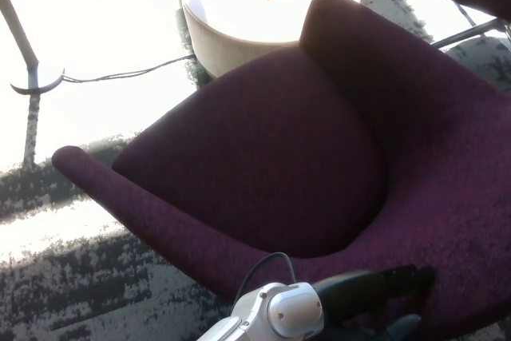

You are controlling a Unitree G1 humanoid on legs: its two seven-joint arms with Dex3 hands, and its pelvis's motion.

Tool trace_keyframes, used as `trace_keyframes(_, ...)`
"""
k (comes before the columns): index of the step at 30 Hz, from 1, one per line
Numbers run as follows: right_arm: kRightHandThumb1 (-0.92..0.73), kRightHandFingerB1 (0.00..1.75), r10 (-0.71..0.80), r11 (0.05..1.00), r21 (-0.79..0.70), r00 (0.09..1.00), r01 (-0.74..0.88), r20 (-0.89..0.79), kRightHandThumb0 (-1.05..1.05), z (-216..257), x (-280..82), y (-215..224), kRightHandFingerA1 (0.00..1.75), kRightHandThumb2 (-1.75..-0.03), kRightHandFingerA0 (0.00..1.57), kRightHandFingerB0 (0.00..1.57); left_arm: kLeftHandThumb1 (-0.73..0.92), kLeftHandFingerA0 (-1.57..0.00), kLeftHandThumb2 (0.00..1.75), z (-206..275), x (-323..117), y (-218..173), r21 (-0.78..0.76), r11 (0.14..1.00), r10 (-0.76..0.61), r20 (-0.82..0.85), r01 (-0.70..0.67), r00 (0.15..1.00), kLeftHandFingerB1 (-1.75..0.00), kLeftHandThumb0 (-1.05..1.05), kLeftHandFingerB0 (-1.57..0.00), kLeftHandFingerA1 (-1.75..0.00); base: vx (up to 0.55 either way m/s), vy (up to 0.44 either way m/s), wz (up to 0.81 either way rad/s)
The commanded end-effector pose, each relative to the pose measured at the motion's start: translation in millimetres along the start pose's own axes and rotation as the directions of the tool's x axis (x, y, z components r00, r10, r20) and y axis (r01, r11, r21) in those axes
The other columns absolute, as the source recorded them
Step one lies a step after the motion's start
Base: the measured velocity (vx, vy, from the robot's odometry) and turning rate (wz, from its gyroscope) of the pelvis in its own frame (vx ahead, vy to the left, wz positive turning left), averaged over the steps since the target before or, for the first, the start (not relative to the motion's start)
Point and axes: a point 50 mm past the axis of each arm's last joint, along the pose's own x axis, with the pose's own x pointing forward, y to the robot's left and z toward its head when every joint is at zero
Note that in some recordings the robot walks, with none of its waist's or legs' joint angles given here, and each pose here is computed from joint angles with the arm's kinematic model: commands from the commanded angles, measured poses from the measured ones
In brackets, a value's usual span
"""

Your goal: The robot stands in front of a sofa and uses its left hand to push the left side of the sofa

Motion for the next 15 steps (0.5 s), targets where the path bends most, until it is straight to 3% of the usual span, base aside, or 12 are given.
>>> trace_keyframes(1, -0.76, 0.46, -0.023, 1.0, -0.011, 1.0, 0.023, -0.006, -0.47, -3.0, -1.0, -6.9, 0.59, -0.63, 0.7, 0.73, 0.92, 0.0, 1.1, 22.0, 9.7, -28.0, 0.008, 0.986, -0.164, 0.065, 0.164, 0.984, 0.0, -0.92, 0.0, -0.01, 0.0, 0.0, 0.0)
trace_keyframes(15, -0.76, 0.46, -0.024, 1.0, -0.009, 1.0, 0.024, -0.004, -0.47, -2.0, -0.3, -6.3, 0.59, -0.63, 0.7, 0.73, 0.92, 0.0, 1.12, 23.8, 7.7, -25.6, 0.052, 0.985, -0.167, 0.059, 0.164, 0.984, 0.0, -0.91, 0.0, -0.05, 0.0, 0.0, 0.0)
